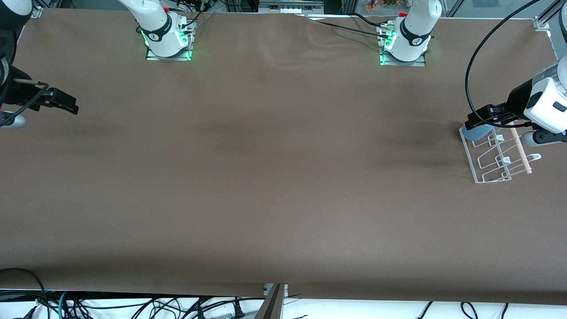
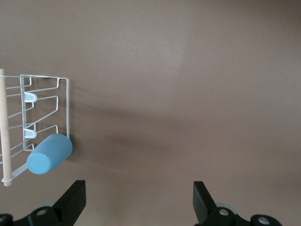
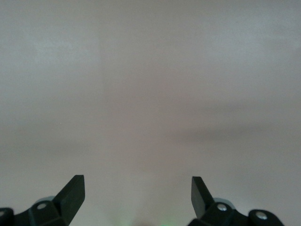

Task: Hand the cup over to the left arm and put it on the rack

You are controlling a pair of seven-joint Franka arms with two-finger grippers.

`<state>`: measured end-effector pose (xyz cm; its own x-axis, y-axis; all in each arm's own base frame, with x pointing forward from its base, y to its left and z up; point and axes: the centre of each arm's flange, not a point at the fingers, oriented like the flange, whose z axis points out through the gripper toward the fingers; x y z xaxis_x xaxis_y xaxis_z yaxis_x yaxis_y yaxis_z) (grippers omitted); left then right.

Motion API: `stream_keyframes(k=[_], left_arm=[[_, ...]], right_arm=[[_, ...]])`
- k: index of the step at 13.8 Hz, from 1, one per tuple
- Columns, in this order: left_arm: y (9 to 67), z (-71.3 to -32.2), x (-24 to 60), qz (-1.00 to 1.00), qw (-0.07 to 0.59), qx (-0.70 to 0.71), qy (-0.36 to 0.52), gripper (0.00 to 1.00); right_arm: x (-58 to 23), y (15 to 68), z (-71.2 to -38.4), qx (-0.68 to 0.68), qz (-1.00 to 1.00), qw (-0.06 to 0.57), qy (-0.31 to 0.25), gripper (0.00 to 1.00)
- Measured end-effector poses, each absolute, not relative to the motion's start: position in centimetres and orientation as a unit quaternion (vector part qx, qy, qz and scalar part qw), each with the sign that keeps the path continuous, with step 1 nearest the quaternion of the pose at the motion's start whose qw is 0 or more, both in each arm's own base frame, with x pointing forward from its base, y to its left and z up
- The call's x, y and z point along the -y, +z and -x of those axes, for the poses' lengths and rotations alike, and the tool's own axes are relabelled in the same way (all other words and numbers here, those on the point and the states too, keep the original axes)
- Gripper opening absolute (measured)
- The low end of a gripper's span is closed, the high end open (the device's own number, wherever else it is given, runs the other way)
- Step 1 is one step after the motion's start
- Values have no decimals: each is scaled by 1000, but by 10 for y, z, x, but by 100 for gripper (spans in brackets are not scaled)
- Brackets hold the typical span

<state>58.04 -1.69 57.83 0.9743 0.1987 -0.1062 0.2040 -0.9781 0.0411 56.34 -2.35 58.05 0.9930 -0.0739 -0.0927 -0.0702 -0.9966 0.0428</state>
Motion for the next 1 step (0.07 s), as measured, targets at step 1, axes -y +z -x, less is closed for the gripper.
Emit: stream_keyframes(k=[1], left_arm=[[579, -581, 17, -993, 26, -101, -51, 100]], right_arm=[[25, 582, -564, 39, -998, 14, -45, 100]])
